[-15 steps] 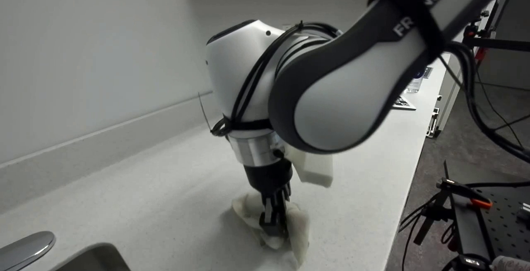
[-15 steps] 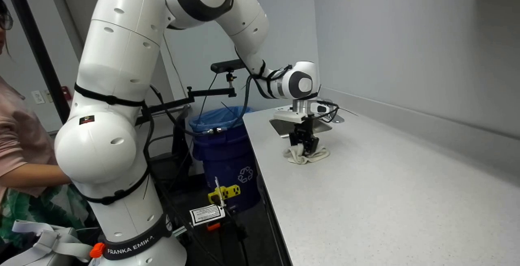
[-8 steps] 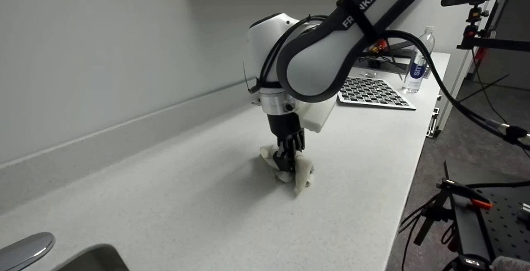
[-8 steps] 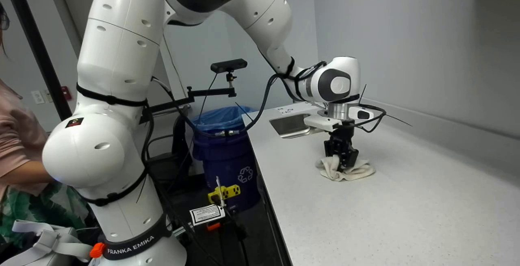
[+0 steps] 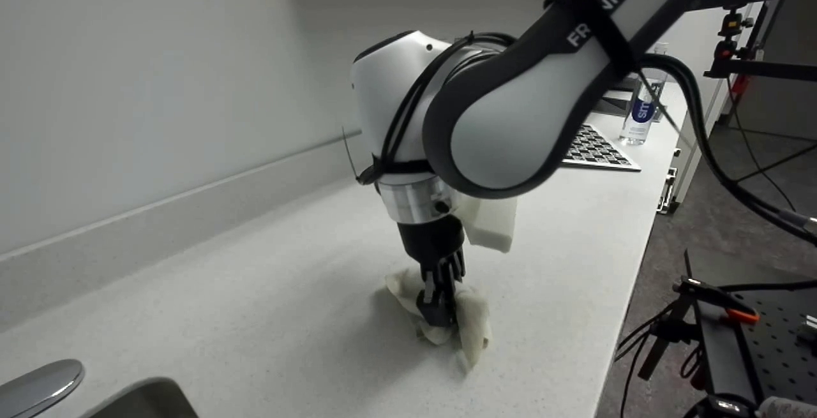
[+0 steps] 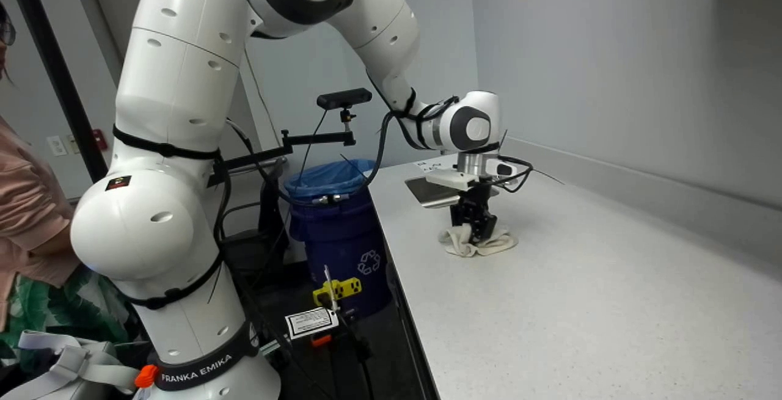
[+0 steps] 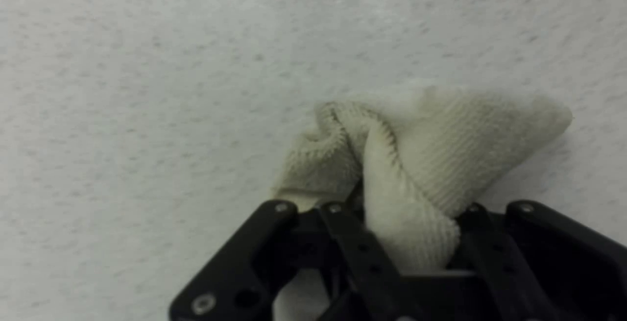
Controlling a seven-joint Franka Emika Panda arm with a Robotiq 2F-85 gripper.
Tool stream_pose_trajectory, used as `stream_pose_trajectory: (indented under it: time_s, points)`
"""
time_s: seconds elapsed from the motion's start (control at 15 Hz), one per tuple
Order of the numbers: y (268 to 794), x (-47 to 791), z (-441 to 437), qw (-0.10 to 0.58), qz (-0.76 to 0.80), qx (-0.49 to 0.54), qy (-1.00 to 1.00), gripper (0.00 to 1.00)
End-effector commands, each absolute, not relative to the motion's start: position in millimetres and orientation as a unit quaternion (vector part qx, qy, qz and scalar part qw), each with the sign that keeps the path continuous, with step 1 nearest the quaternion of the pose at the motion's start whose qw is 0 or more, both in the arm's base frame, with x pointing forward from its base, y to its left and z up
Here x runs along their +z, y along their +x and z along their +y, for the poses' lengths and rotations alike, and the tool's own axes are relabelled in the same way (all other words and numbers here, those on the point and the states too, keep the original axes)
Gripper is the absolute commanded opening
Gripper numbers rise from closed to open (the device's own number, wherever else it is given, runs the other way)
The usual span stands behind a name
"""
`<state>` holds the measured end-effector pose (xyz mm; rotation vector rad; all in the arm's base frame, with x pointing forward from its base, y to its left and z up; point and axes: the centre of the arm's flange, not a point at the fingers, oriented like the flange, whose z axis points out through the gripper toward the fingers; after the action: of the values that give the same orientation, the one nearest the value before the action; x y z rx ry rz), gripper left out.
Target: Use the cloth to wipe the counter
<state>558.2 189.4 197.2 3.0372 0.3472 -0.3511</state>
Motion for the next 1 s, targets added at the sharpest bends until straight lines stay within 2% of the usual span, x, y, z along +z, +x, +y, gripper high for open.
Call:
stream_pose_trajectory:
  time_s: [0.0, 0.2, 0.4, 0.93]
  points:
    - [499, 168, 262, 0.028, 0.201, -0.15, 0.968, 0.04]
    - [453, 163, 320, 0.021, 0.267, -0.165, 0.949, 0.04]
    - [440, 162, 342, 0.027, 0.3, -0.18, 0.936, 0.04]
    - [504, 182, 245, 0.057, 0.2, -0.149, 0.967, 0.04]
